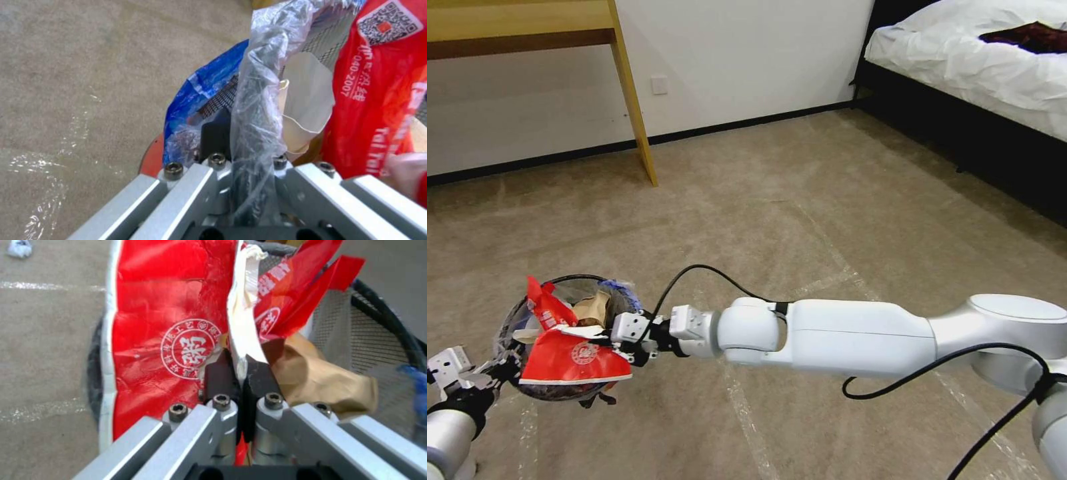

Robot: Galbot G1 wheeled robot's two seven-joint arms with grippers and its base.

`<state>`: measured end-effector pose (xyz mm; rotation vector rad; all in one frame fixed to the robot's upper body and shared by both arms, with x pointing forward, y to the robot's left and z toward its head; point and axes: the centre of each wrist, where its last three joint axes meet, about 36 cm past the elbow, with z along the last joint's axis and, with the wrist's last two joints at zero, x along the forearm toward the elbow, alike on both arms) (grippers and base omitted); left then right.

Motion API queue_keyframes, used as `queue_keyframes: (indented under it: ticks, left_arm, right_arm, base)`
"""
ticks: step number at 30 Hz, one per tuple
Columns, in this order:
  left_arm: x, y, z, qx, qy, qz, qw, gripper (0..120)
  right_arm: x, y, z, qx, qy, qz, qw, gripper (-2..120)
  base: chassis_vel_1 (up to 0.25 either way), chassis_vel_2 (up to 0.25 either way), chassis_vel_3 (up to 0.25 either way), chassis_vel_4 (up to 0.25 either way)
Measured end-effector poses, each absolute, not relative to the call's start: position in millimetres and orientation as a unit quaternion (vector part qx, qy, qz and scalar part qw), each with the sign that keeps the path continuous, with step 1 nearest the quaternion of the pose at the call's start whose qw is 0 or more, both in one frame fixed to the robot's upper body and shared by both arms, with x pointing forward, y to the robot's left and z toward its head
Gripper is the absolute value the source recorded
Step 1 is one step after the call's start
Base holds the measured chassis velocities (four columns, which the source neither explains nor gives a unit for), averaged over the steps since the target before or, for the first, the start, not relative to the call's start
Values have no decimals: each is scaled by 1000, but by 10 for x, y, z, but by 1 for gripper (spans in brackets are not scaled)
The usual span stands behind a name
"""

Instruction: Pick up the trash bin and place the garbage on the floor into it.

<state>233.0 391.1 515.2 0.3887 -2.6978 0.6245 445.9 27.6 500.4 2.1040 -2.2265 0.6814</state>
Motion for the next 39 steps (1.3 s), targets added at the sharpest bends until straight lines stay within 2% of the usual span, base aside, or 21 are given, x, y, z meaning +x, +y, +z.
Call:
queue_keyframes:
  ticks: [12,39]
  left_arm:
    - [2338,3878,5128,133,-950,226,170,1]
    - [2346,3861,5067,129,-949,227,176,1]
  right_arm:
    - [4522,440,4957,671,-702,237,6,0]
    - [4762,403,4928,644,-719,262,18,0]
  base:
    - [0,0,0,0]
    - [0,0,0,0]
